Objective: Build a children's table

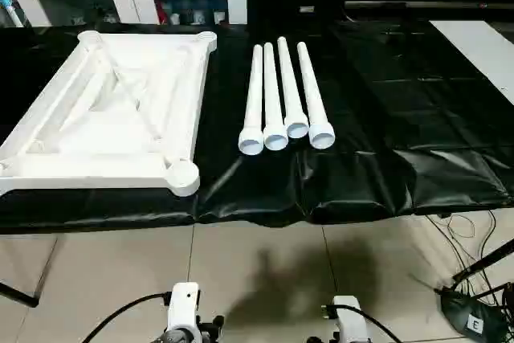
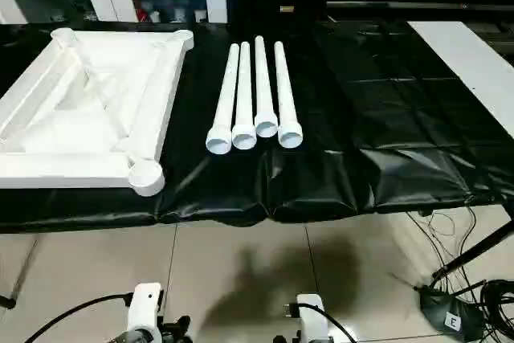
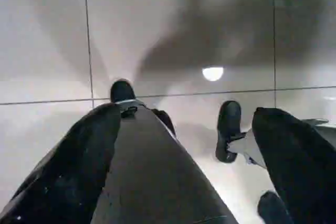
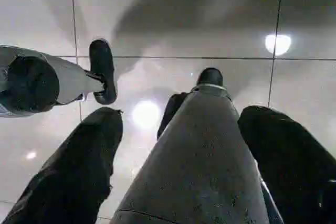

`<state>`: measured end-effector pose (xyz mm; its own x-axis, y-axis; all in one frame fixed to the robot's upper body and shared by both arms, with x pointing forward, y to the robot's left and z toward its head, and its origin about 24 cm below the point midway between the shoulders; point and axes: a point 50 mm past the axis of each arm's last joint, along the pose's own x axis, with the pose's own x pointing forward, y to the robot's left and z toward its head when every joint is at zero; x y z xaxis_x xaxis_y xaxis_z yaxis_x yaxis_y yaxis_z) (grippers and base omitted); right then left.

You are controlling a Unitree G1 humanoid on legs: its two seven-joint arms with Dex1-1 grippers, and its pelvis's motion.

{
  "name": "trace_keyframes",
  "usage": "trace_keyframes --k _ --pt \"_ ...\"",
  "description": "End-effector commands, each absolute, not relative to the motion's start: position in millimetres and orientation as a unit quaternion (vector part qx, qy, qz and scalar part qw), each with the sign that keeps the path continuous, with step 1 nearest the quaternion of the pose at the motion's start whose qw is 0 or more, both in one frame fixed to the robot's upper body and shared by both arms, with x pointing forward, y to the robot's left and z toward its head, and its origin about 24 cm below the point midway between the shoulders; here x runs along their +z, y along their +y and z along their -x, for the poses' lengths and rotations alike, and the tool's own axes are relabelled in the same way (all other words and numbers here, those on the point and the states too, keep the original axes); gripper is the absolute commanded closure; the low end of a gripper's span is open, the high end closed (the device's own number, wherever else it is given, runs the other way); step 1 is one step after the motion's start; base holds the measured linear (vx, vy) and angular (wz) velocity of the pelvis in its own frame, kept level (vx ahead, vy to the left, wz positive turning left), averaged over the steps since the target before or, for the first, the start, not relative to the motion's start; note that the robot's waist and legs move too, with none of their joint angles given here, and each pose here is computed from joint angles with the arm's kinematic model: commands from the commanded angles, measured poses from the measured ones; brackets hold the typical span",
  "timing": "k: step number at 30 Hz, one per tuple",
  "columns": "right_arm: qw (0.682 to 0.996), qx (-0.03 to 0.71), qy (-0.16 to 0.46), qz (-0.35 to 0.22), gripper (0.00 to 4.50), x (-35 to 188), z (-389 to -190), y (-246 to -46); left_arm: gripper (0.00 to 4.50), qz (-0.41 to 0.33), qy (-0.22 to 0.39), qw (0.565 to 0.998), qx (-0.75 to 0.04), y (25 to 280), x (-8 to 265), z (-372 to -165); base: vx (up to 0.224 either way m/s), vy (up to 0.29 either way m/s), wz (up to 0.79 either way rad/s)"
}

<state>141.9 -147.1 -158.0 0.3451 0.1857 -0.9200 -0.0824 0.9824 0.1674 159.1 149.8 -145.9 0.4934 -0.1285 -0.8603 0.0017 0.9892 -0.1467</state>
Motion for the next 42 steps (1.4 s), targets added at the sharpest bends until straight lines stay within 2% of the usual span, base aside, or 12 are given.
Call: trace_keyframes --k 1,4,5,10,11,17,22,24,32,37,39,42 --pt "0.816 0.076 0.571 -0.045 0.57 -159 -139.7 -148.5 0.04 0.066 0.506 0.86 -0.031 150 -147 -158 0.0 0.0 0.0" --pt "0.816 0.076 0.571 -0.045 0.57 -159 -139.7 -148.5 0.04 0.066 0.506 0.86 -0.031 150 -147 -158 0.0 0.0 0.0" --pt "0.764 0.06 0.642 0.031 0.57 -170 -105.6 -166.8 0.04 -0.035 0.618 0.783 -0.06 138 -166 -126 0.0 0.0 0.0" --pt "0.765 0.07 0.637 0.06 0.57 -169 -109.7 -168.3 0.04 -0.051 0.621 0.78 -0.064 137 -167 -122 0.0 0.0 0.0" --pt "0.765 0.07 0.637 0.06 0.28 -169 -109.8 -168.2 0.0 -0.051 0.621 0.78 -0.064 137 -167 -122 0.0 0.0 0.0" --pt "0.774 0.08 0.625 0.058 0.07 -168 -114.4 -164.7 0.0 -0.048 0.618 0.782 -0.062 138 -167 -123 0.0 0.0 0.0" --pt "0.819 0.133 0.555 0.064 0.07 -159 -141.8 -155.8 0.0 -0.048 0.567 0.818 -0.084 143 -161 -141 0.0 0.0 0.0" --pt "0.833 0.162 0.526 0.057 0.07 -154 -152.5 -152.5 0.0 -0.061 0.547 0.83 -0.096 160 -158 -145 0.0 0.0 0.0" --pt "0.86 0.311 0.398 0.072 0.07 -128 -181.3 -153.7 0.0 -0.032 0.412 0.892 -0.182 189 -129 -179 0.0 0.0 0.0" --pt "0.856 0.388 0.337 0.061 0.07 -111 -191.7 -148.6 0.0 -0.036 0.35 0.896 -0.272 185 -111 -177 0.0 0.0 0.0" --pt "0.855 0.427 0.295 0.029 0.07 -86 -215.2 -156.9 0.0 -0.028 0.319 0.898 -0.304 181 -100 -172 0.0 0.0 0.0" --pt "0.846 0.467 0.255 0.019 0.07 -65 -215.5 -160.3 0.0 -0.018 0.291 0.899 -0.326 176 -86 -166 0.0 0.0 0.0"
